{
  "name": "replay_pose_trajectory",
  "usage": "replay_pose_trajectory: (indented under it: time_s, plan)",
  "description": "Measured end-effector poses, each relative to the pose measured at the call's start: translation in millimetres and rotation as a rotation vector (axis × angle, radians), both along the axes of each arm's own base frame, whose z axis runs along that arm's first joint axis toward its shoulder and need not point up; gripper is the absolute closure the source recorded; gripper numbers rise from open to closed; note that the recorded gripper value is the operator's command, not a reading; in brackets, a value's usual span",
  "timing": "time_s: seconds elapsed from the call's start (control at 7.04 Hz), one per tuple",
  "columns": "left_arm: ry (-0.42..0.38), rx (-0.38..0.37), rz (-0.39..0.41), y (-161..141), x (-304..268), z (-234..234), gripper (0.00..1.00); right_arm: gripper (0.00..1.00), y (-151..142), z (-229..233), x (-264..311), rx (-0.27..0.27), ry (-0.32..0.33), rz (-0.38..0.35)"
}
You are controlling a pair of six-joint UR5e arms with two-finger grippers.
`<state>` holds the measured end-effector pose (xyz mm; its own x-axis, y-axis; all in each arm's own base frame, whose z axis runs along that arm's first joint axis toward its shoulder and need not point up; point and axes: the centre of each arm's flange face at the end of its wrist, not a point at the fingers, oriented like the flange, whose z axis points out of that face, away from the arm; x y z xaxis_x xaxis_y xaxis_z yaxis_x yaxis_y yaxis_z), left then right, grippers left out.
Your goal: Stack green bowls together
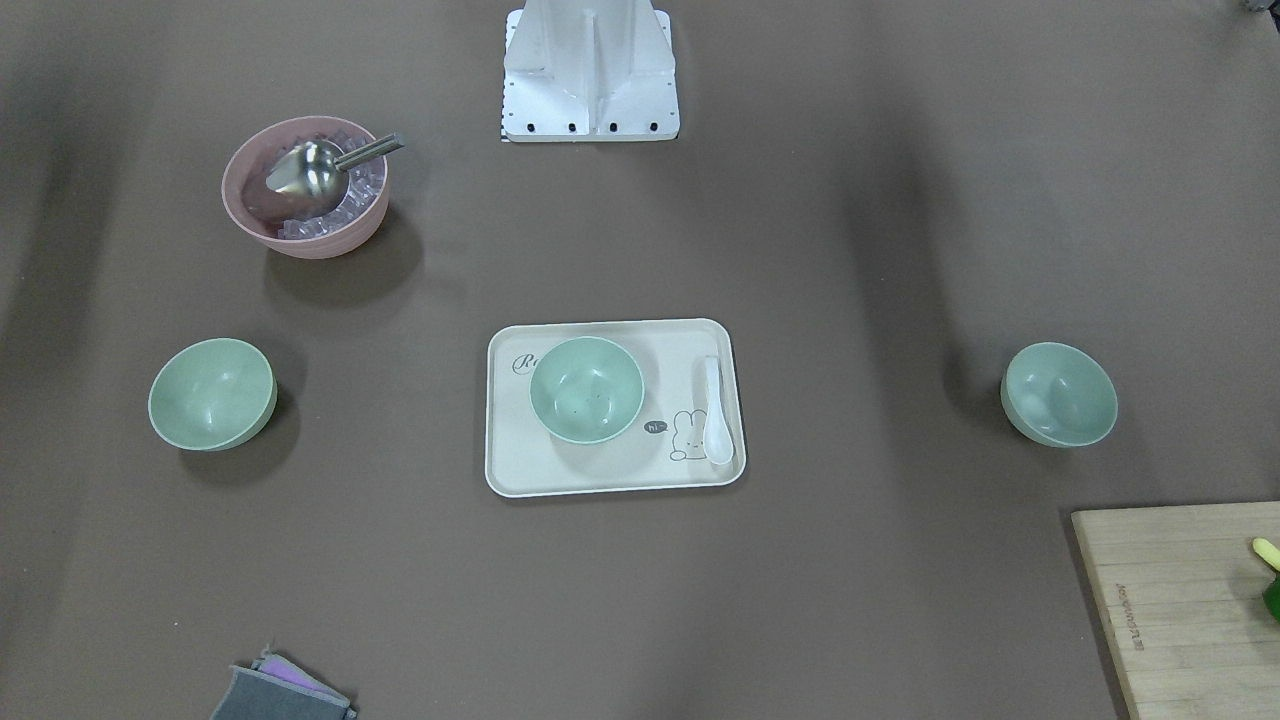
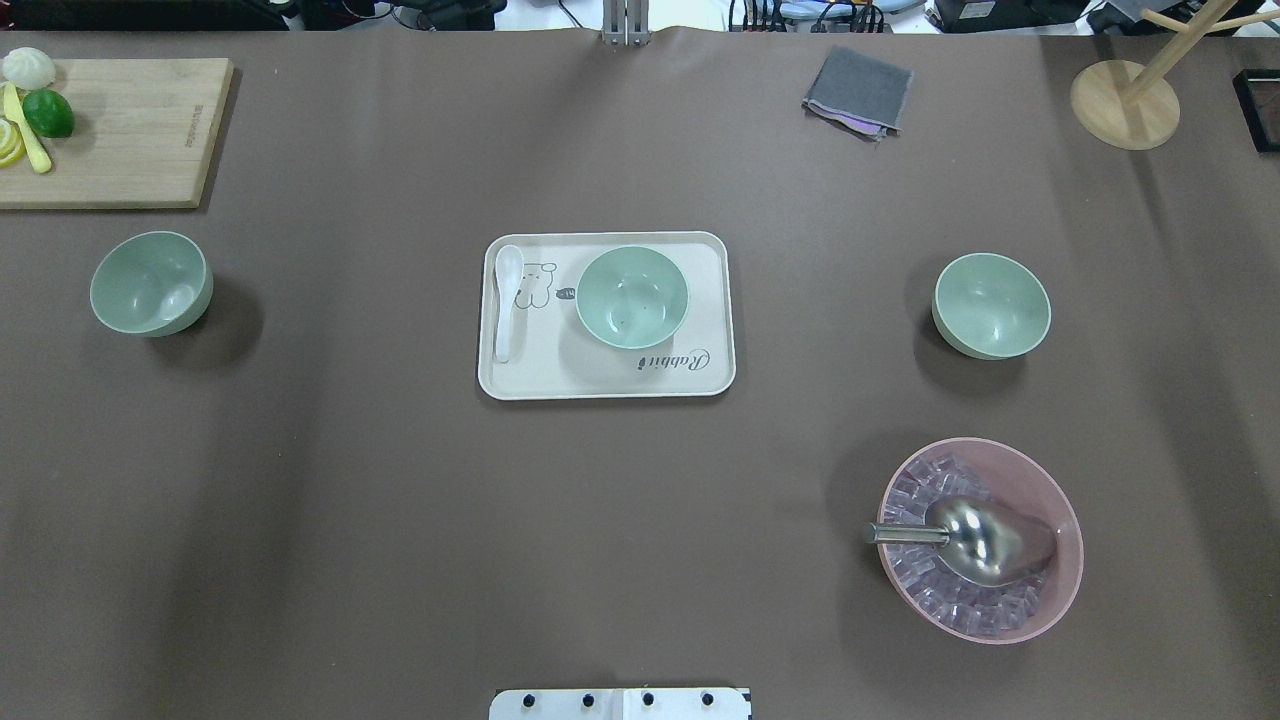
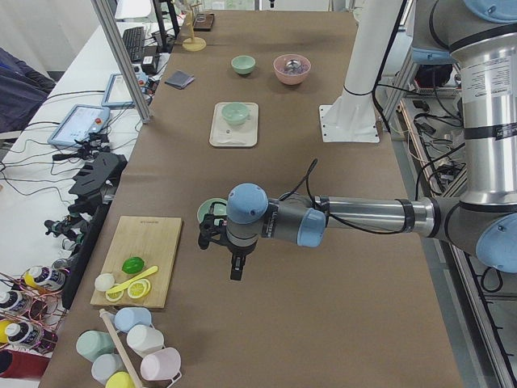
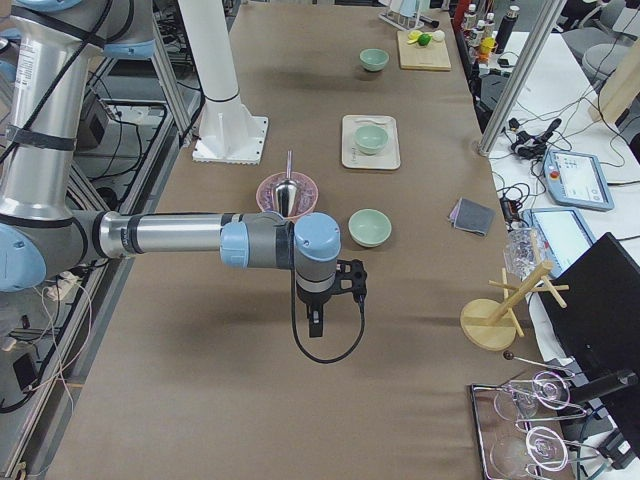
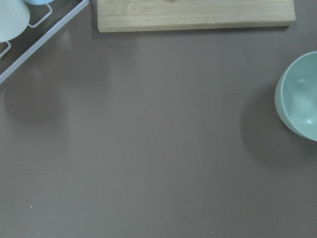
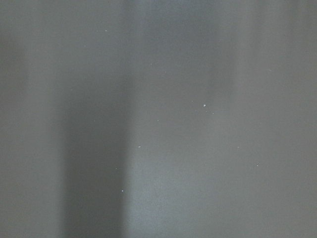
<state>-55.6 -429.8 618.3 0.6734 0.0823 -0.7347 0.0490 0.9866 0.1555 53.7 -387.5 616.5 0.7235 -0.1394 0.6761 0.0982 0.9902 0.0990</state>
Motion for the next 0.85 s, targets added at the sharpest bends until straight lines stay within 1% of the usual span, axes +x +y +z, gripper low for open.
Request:
replay_pose_trajectory:
  time_s: [0.28,0.43,0.57,0.71,0.85]
  plan:
    - [0.001,0.018,-0.002,-3.0,-0.3,-5.7,0.02,0.00,-5.8,-15.5,-0.3,0.160,-0.005,0.001]
    - [0.002,0.051,-0.002,-5.1,-0.4,-11.4,0.02,0.00,-8.7,-25.1,-0.5,0.244,-0.011,0.004]
    - [0.004,0.119,-0.002,-8.3,-0.3,-18.2,0.02,0.00,-11.8,-36.2,-0.9,0.315,-0.021,0.006]
    - [0.006,0.222,-0.002,-13.5,-0.3,-27.2,0.02,0.00,-12.1,-42.6,-1.5,0.350,-0.035,0.004]
    - [0.007,0.348,-0.005,-19.7,-0.4,-36.9,0.02,0.00,-14.0,-49.6,-2.3,0.374,-0.049,0.001]
